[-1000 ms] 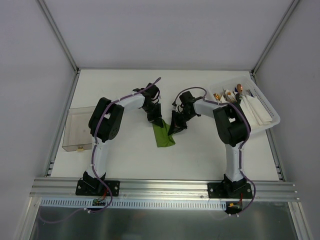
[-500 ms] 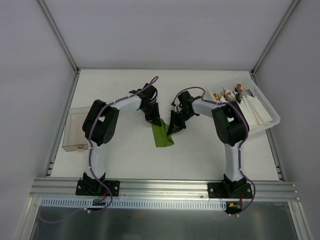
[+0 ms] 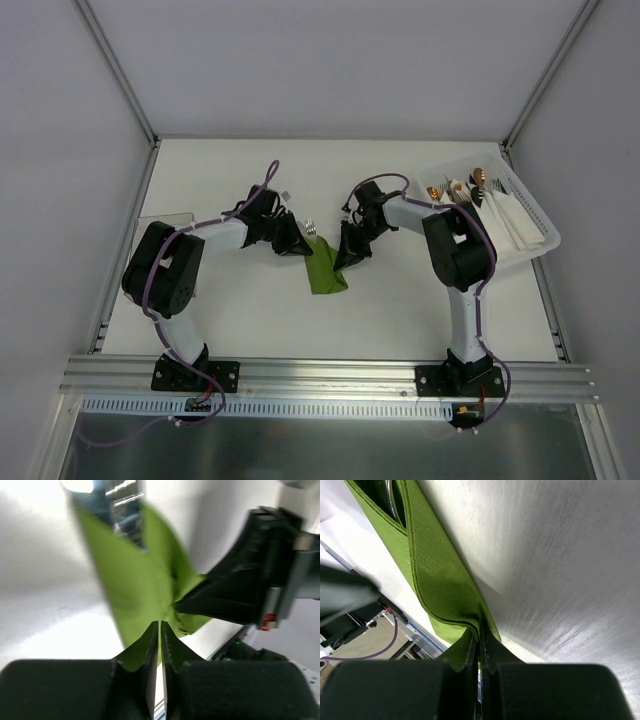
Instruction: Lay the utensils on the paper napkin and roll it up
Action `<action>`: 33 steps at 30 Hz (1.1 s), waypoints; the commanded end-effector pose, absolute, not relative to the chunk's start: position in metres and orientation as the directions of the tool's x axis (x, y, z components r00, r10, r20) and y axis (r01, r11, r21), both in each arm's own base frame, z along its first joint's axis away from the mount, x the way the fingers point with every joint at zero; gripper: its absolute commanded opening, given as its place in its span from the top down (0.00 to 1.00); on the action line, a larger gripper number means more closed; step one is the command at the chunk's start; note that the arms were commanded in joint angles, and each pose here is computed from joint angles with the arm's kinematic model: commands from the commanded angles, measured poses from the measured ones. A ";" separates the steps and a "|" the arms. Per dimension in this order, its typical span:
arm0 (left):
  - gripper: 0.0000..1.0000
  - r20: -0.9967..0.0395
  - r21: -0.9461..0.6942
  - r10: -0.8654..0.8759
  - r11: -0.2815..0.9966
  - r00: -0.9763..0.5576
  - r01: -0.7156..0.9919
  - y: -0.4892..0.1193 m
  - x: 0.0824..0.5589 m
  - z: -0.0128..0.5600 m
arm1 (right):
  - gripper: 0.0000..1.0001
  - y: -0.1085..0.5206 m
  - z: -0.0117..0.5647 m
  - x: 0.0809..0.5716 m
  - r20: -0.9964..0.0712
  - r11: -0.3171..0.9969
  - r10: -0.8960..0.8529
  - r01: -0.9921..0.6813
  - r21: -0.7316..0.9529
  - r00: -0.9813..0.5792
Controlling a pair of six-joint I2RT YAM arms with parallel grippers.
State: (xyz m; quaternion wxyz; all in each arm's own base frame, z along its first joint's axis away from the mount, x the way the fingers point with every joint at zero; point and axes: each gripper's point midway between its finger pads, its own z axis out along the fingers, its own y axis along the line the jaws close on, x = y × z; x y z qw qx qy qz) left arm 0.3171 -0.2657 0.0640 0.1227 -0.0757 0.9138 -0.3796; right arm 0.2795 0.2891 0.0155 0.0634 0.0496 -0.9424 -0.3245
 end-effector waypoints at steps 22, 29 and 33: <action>1.00 -0.039 -0.911 -0.383 0.394 -0.923 -0.125 -0.281 0.330 0.036 | 1.00 0.270 0.002 0.299 0.061 0.842 -0.120 -0.068 0.536 -0.991; 1.00 0.017 -0.848 -0.405 0.478 -0.914 -0.228 -0.271 0.323 0.003 | 1.00 0.276 0.019 0.305 0.021 0.819 -0.135 -0.100 0.565 -0.991; 1.00 0.033 -0.818 -0.417 0.511 -0.908 -0.264 -0.266 0.322 -0.005 | 1.00 0.284 0.038 0.312 -0.024 0.797 -0.143 -0.129 0.590 -0.989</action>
